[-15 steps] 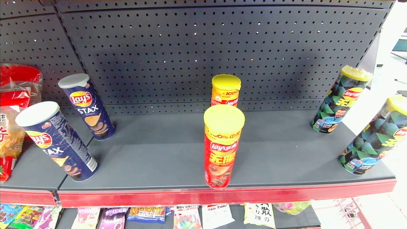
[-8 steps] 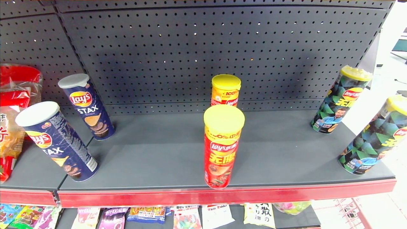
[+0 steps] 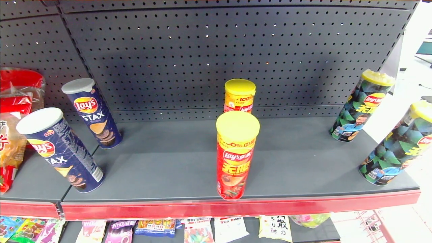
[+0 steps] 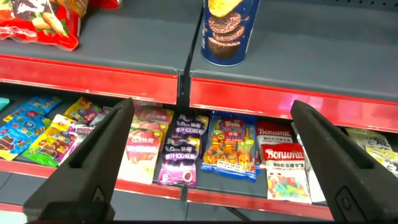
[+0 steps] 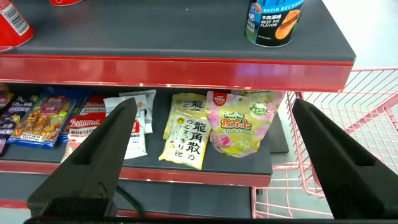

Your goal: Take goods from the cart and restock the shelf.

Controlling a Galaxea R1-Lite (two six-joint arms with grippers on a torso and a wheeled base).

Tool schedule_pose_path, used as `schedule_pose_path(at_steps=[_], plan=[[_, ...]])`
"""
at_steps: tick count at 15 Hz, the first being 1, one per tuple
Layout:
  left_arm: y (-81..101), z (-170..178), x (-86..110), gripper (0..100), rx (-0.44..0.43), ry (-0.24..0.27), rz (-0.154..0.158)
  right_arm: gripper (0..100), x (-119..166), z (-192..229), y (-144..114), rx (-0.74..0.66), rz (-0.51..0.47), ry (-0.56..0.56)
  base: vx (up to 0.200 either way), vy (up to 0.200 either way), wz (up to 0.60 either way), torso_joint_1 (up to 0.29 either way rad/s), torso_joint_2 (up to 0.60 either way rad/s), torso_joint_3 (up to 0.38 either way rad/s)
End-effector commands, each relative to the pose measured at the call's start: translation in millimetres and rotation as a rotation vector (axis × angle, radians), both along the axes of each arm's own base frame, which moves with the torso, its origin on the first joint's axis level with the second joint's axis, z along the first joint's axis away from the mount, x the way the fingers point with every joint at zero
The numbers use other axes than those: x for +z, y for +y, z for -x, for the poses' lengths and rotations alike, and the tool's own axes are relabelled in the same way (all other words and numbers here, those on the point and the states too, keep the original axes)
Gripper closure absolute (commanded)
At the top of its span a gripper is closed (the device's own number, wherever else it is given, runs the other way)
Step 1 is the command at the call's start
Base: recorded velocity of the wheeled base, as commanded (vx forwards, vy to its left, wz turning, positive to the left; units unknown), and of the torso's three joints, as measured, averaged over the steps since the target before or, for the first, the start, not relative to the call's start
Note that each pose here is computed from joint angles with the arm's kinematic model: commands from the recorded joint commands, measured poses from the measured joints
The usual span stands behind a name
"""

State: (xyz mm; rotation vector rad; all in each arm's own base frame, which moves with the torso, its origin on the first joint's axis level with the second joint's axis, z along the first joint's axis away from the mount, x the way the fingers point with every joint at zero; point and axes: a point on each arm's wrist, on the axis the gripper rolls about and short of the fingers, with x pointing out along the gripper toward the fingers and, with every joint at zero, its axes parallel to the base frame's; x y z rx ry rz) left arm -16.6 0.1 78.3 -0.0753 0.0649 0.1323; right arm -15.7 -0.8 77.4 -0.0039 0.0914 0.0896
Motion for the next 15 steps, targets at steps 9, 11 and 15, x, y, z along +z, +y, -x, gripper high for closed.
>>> schedule_pose_path(at_steps=[9,11,15], plan=[[0.0,-0.4,0.2,0,-0.001,0.004,-0.001,0,0.1,-0.2,0.0,0.0,0.002,0.002,0.0,0.0,0.0,0.0,0.0,0.0],[-0.9,-0.4,-0.3,0,-0.047,0.015,-0.063,0,0.1,-0.2,0.0,0.0,0.002,0.002,0.0,0.0,0.0,0.0,0.0,0.0],[-1.4,-0.2,2.3,0,-0.355,0.002,-0.143,0,0.1,-0.2,0.0,0.0,0.002,0.002,0.0,0.0,0.0,0.0,0.0,0.0]])
